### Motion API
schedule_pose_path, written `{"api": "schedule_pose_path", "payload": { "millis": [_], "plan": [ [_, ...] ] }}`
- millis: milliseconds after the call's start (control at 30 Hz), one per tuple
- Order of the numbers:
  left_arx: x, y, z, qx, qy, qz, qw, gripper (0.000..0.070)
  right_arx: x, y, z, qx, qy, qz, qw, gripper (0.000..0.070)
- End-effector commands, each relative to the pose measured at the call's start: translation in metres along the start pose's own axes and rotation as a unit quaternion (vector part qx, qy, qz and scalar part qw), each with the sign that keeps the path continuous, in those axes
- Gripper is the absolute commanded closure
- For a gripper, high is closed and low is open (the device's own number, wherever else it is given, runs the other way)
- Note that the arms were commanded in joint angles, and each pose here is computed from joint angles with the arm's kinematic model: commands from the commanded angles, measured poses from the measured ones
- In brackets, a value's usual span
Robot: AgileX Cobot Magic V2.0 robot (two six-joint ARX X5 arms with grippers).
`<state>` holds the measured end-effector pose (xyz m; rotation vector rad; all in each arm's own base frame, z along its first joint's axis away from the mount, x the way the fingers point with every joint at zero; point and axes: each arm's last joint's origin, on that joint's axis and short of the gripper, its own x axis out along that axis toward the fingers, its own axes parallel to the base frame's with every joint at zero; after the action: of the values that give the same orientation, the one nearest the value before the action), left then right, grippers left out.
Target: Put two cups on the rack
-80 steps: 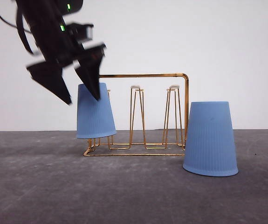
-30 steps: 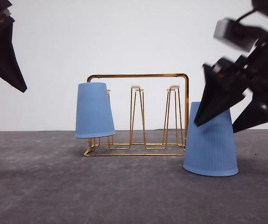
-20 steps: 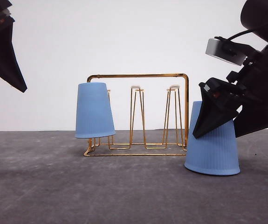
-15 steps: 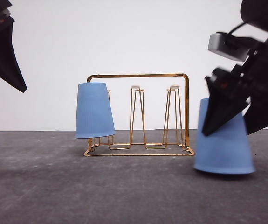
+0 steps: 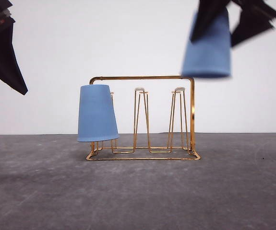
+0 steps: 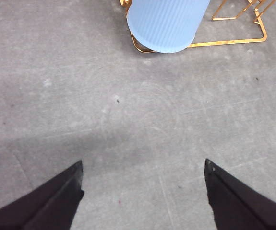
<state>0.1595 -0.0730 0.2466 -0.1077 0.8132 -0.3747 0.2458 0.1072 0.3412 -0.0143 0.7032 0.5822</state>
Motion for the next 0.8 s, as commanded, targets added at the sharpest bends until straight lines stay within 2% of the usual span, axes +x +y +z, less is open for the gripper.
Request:
{"api": "schedule_pose_path", "payload": {
  "millis": [0, 133, 233, 700, 767],
  "plan": [
    [0.001, -0.001, 0.002, 0.001, -0.002, -0.001, 1.000, 0.0242, -0.001, 0.003, 0.011, -0.008, -0.027, 0.004, 1.000, 0.0307],
    [0.001, -0.001, 0.002, 0.001, -0.002, -0.001, 1.000, 0.0242, 0.006, 0.002, 0.020, -0.014, -0.057, 0.006, 0.998, 0.0307],
    [0.001, -0.001, 0.002, 0.001, -0.002, -0.001, 1.000, 0.0242, 0.020, -0.002, 0.021, -0.013, -0.050, 0.005, 0.999, 0.0307],
    [0.001, -0.001, 0.003, 0.000, -0.008, -0.002, 1.000, 0.0242, 0.123, -0.025, -0.003, -0.003, 0.043, -0.002, 0.999, 0.0306],
    [0.001, -0.001, 0.003, 0.000, -0.008, -0.003, 1.000, 0.0242, 0.133, -0.028, -0.007, -0.001, 0.055, -0.003, 0.998, 0.0281]
  ]
}}
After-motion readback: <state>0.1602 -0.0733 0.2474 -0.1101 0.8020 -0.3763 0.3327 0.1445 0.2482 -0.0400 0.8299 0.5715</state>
